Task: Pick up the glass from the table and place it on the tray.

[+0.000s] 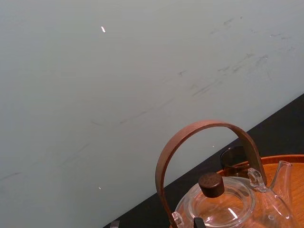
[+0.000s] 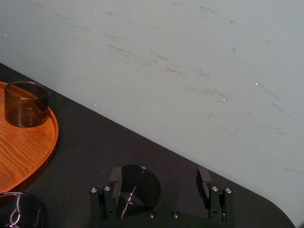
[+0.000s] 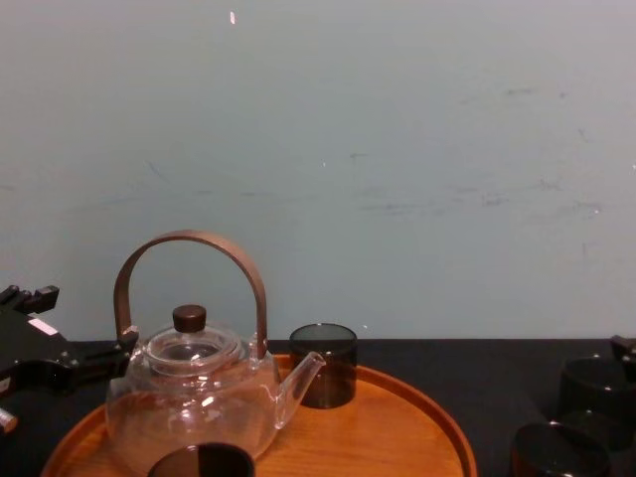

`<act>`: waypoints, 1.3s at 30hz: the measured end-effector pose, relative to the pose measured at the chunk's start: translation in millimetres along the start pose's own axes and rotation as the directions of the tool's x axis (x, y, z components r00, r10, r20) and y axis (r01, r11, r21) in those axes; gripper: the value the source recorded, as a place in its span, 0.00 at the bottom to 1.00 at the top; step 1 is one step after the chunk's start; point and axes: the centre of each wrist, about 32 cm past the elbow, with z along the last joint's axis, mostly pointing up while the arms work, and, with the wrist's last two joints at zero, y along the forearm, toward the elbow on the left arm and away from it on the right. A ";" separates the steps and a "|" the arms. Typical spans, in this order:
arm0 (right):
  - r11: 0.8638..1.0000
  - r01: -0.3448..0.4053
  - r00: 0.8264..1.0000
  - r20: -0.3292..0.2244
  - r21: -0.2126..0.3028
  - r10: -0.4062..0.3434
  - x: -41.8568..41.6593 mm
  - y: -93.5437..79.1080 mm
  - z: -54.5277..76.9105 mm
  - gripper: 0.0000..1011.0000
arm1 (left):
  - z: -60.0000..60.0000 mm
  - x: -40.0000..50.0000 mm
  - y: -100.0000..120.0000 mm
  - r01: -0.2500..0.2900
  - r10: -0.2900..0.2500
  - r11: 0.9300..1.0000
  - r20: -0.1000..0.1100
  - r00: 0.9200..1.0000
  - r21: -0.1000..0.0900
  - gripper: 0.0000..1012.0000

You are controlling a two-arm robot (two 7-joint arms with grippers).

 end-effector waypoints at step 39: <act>1.000 0.000 1.000 0.000 0.000 0.000 0.0 0.0 0.0 0.99 | 0.0 0.0 0.0 0.000 0.000 1.000 0.000 1.000 0.000 1.00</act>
